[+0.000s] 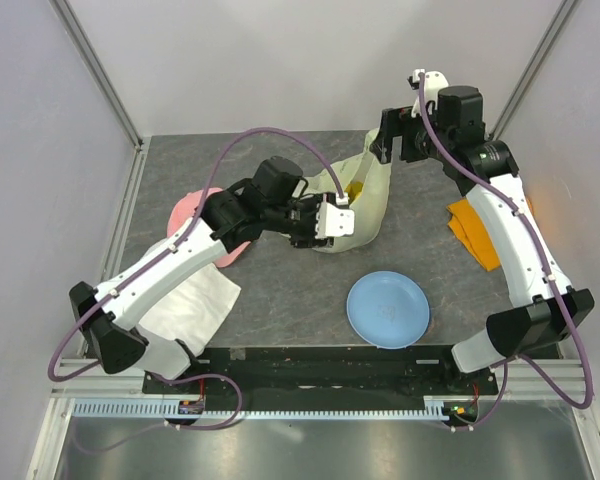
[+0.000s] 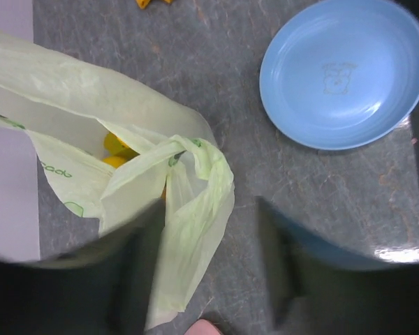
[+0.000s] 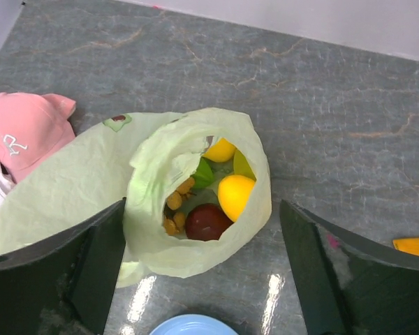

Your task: Take the fake fruits out of the plastic bag

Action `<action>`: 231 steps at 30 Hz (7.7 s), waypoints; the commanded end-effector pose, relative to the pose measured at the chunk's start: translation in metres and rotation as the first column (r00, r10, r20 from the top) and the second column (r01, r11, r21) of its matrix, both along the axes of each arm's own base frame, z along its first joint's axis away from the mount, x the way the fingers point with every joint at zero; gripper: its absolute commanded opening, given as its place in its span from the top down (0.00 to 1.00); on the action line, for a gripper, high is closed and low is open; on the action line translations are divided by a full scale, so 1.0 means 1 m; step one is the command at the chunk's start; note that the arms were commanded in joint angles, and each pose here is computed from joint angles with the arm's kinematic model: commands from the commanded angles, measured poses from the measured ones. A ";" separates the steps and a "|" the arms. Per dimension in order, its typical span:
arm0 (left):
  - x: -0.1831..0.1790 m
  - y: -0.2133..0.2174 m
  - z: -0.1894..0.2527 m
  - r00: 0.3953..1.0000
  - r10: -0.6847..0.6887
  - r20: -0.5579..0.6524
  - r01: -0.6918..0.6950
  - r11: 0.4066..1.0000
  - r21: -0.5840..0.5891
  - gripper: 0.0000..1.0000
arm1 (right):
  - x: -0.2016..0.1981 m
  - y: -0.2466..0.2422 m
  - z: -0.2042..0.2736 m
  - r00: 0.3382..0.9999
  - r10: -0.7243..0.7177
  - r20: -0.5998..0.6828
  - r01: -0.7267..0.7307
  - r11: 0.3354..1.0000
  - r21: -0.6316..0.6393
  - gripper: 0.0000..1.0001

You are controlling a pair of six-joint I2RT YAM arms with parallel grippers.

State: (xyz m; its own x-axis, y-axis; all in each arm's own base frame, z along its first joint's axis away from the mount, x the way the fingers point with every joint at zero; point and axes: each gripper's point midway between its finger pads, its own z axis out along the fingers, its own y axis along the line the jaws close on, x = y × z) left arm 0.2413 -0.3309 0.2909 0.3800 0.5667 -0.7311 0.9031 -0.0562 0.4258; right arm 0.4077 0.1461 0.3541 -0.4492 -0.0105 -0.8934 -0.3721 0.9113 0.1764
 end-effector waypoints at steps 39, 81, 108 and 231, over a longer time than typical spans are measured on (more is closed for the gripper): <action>0.155 0.101 0.102 0.802 0.423 -0.423 -0.590 0.674 -0.445 0.99 | 0.068 -0.042 -0.010 0.950 -0.146 0.276 0.173 0.982 -0.077 1.00; 0.104 0.076 0.059 0.766 0.434 -0.475 -0.611 0.722 -0.325 0.03 | 0.163 -0.165 -0.126 0.843 -0.517 -0.150 0.536 0.832 0.146 0.16; 0.096 0.092 0.057 0.784 0.460 -0.416 -0.603 0.721 -0.340 0.02 | 0.067 0.104 -0.054 0.988 0.148 -0.042 -0.128 0.944 0.304 0.99; 0.043 0.066 -0.087 0.681 0.405 -0.611 -0.581 0.806 -0.113 0.75 | 0.110 0.029 -0.258 0.927 -0.255 -0.277 0.203 0.958 -0.202 0.02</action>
State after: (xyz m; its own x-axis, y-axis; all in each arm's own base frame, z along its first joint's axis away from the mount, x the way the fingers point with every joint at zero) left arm 0.2735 -0.2544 0.1896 -0.4045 0.3303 -0.8528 0.8333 0.5174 -0.1949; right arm 0.4832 0.1767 0.0915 -0.7240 -0.0852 -0.6845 -0.1920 0.9780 0.0813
